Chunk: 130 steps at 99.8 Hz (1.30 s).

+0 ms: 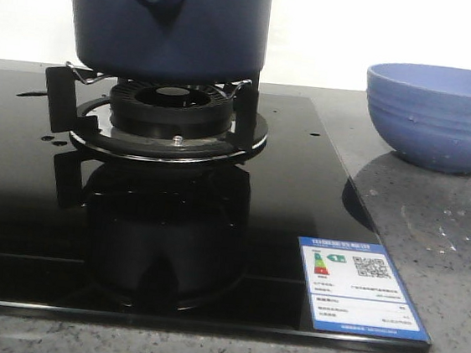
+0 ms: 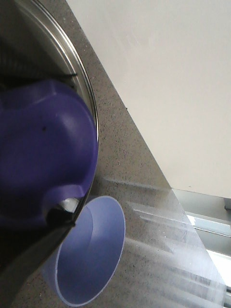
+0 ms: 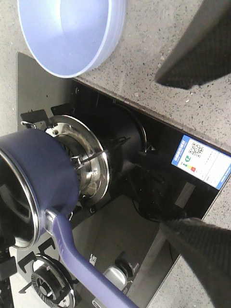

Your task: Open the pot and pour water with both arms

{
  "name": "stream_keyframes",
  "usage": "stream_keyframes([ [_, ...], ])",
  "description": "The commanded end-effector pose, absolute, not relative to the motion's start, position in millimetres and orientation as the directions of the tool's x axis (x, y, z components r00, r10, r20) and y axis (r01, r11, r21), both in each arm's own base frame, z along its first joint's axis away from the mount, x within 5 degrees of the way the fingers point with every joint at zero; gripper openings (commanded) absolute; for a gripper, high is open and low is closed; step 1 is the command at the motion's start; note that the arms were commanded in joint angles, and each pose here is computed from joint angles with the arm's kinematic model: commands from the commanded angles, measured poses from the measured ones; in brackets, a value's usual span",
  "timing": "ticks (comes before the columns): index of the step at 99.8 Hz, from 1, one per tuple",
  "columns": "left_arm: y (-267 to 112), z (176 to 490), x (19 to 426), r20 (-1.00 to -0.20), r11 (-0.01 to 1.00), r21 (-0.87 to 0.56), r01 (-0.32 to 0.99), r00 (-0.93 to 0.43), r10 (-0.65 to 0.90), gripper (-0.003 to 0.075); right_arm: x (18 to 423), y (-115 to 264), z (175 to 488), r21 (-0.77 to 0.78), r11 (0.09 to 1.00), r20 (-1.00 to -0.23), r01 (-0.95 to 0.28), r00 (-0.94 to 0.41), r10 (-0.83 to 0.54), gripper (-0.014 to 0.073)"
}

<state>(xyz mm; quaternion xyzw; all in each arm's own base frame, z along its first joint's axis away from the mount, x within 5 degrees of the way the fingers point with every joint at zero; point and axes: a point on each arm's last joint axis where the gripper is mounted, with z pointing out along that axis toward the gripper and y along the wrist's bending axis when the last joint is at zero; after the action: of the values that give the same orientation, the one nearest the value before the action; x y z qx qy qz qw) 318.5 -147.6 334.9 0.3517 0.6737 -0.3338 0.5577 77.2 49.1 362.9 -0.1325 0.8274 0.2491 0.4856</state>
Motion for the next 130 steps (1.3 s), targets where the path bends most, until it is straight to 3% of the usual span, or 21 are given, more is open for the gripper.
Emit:
stream_keyframes([
  [1, -149.1, 363.6, 310.1, -0.997, 0.507, -0.073, 0.859, -0.082, -0.006, 0.0255, 79.6, 48.6, 374.8, 0.28, 0.842, -0.897, -0.46, -0.439, 0.058, 0.0513],
  [15, -145.1, 372.7, 307.7, -0.996, 0.518, -0.084, 0.851, -0.07, -0.046, 0.0248, 79.8, 48.4, 375.1, 0.279, 0.844, -0.898, -0.459, -0.436, 0.06, 0.0513],
  [39, -121.4, 415.6, 286.3, -0.996, 0.569, 0.012, 0.822, 0.062, -0.068, 0.0248, 79.9, 48.4, 375.2, 0.279, 0.844, -0.899, -0.458, -0.435, 0.061, 0.0512],
  [69, -74.5, 456.4, 224.6, -0.983, 0.744, 0.076, 0.664, 0.173, -0.054, 0.025, 82.6, 46.2, 378.4, 0.272, 0.856, -0.913, -0.44, -0.398, 0.085, 0.0512],
  [83, -58.3, 449.0, 190.6, -0.98, 0.811, 0.077, 0.58, 0.194, -0.046, 0.0251, 83.0, 46.0, 378.9, 0.271, 0.858, -0.915, -0.437, -0.393, 0.088, 0.0512],
  [99, -48.0, 418.4, 159.9, -0.986, 0.87, 0.047, 0.491, 0.161, -0.037, 0.0251, 83.1, 45.9, 379.0, 0.27, 0.858, -0.916, -0.437, -0.392, 0.089, 0.0512],
  [116, -45.4, 388.5, 139.6, -0.991, 0.881, 0.02, 0.473, 0.123, -0.043, 0.0251, 90.4, 43.9, 380.1, 0.275, 0.868, -0.919, -0.414, -0.379, 0.111, 0.0512],
  [130, -45.0, 381.2, 134.9, -0.992, 0.881, 0.007, 0.472, 0.113, -0.053, 0.0251, 112.9, 39.3, 382.6, 0.304, 0.884, -0.913, -0.356, -0.375, 0.163, 0.0512],
])
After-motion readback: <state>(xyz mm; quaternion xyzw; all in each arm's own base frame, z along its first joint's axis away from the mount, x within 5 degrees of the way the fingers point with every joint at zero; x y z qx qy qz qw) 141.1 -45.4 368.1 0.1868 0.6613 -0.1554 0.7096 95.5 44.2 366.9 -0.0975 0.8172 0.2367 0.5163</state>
